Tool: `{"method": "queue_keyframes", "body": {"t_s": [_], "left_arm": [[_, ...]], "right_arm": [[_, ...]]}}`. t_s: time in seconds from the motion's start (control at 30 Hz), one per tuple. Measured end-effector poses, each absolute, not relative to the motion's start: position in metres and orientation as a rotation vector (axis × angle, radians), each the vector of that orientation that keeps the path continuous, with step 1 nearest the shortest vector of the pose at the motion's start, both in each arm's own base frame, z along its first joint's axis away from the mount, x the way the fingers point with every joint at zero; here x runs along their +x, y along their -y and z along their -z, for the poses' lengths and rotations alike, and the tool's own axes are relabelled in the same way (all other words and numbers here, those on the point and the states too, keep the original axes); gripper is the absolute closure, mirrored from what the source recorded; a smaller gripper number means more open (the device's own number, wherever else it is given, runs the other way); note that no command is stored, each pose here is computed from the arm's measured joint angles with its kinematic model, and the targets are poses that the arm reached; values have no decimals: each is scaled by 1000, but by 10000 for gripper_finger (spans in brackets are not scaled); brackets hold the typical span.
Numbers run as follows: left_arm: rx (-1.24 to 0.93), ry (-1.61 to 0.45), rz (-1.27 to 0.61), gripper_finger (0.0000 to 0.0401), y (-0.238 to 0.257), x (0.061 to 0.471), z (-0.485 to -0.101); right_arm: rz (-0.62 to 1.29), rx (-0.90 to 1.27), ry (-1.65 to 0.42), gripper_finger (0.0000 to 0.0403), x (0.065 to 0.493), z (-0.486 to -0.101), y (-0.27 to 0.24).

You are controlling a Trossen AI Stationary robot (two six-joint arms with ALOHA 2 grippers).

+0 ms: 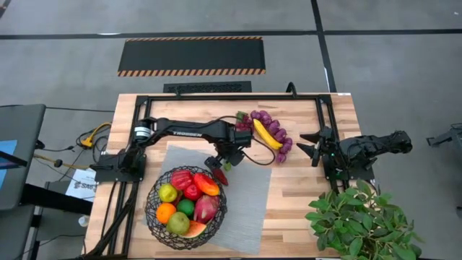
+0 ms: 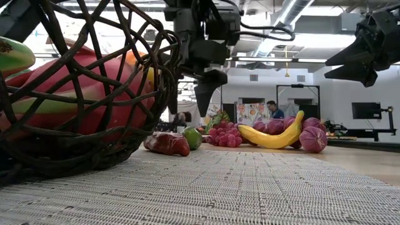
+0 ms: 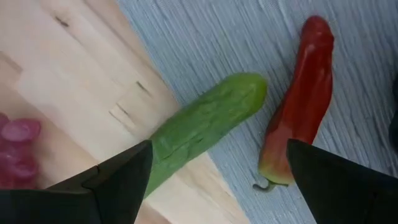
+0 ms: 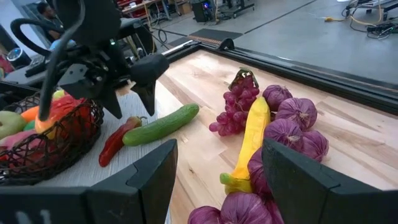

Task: Build produce basket
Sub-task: Put the red chili pepper into the mesh basket

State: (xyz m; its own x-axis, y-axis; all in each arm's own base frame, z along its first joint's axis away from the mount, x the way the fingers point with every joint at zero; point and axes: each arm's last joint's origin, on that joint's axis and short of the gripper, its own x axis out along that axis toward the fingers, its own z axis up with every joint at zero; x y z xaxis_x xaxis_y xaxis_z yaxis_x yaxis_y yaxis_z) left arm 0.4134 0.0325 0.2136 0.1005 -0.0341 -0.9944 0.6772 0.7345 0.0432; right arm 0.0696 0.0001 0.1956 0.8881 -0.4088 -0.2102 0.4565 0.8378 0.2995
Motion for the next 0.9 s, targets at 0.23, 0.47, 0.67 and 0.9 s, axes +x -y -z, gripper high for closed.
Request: {"method": "queue_keyframes", "body": {"t_s": [0.23,0.47,0.67,0.9], "left_arm": [[548,-1445,596,49,-31,407,-214],[494,-1490,620,49,-30,409,-199],[484,-1529,641,49,-30,409,-191],[450,-1527,646,49,-30,409,-190]], "right_arm": [[459,352,-140,148,70,-196,0],[460,353,-142,148,70,-195,0],[461,352,-144,148,69,-195,0],[461,353,-143,148,70,-195,0]]}}
